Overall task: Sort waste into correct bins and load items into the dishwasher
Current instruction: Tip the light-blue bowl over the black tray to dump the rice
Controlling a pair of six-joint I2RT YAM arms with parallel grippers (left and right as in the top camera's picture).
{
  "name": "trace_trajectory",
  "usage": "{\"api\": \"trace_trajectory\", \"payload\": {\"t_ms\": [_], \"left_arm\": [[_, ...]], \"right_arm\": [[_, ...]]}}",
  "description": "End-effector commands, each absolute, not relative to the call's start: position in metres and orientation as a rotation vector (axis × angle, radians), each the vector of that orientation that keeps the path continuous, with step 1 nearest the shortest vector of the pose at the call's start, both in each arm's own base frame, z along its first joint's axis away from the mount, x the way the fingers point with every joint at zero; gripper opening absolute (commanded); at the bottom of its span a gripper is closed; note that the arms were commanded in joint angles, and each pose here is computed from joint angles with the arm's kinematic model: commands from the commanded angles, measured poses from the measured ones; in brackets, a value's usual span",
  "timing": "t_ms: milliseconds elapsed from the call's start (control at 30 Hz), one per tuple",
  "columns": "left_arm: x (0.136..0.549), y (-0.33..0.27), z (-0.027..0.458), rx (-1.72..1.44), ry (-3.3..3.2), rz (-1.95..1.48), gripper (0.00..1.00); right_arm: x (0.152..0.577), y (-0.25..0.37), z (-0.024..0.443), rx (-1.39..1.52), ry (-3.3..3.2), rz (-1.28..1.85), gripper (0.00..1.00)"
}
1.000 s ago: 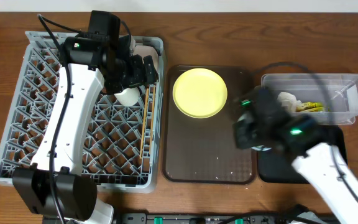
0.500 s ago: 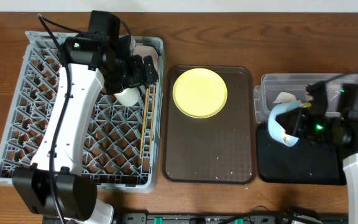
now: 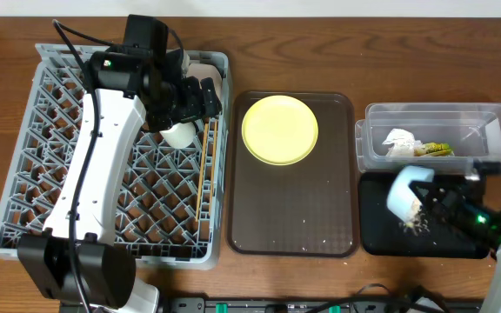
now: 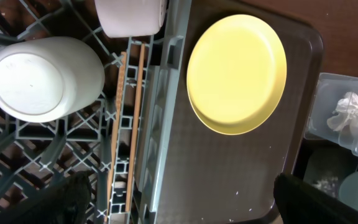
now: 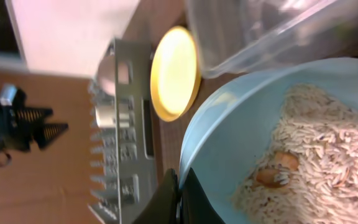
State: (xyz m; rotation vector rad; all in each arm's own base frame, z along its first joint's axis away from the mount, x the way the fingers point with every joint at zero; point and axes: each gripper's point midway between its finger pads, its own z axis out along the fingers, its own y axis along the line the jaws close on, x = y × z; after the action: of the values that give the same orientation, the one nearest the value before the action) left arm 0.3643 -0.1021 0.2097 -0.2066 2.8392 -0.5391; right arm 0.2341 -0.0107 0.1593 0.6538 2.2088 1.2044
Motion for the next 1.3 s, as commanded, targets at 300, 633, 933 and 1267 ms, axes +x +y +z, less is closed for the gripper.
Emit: {"api": "trace_trajectory", "payload": {"t_ms": [300, 633, 933, 1267], "left_arm": [[0.364, -0.102, 0.208, -0.195, 2.844, -0.532, 0.95], [0.365, -0.102, 0.208, -0.195, 2.844, -0.532, 0.95], [0.365, -0.102, 0.208, -0.195, 2.844, -0.532, 0.95], [0.364, -0.102, 0.208, -0.195, 2.844, -0.531, 0.95]], "right_arm": [[0.219, -0.057, 0.159, 0.862, 1.800, 1.260, 0.01], [0.221, -0.060, 0.176, 0.812, 1.586, 1.413, 0.01], [0.221, -0.059, 0.175, 0.909, 1.562, 1.489, 0.01], [0.226, -0.070, 0.176, 0.864, 1.573, 1.455, 0.01]]}}
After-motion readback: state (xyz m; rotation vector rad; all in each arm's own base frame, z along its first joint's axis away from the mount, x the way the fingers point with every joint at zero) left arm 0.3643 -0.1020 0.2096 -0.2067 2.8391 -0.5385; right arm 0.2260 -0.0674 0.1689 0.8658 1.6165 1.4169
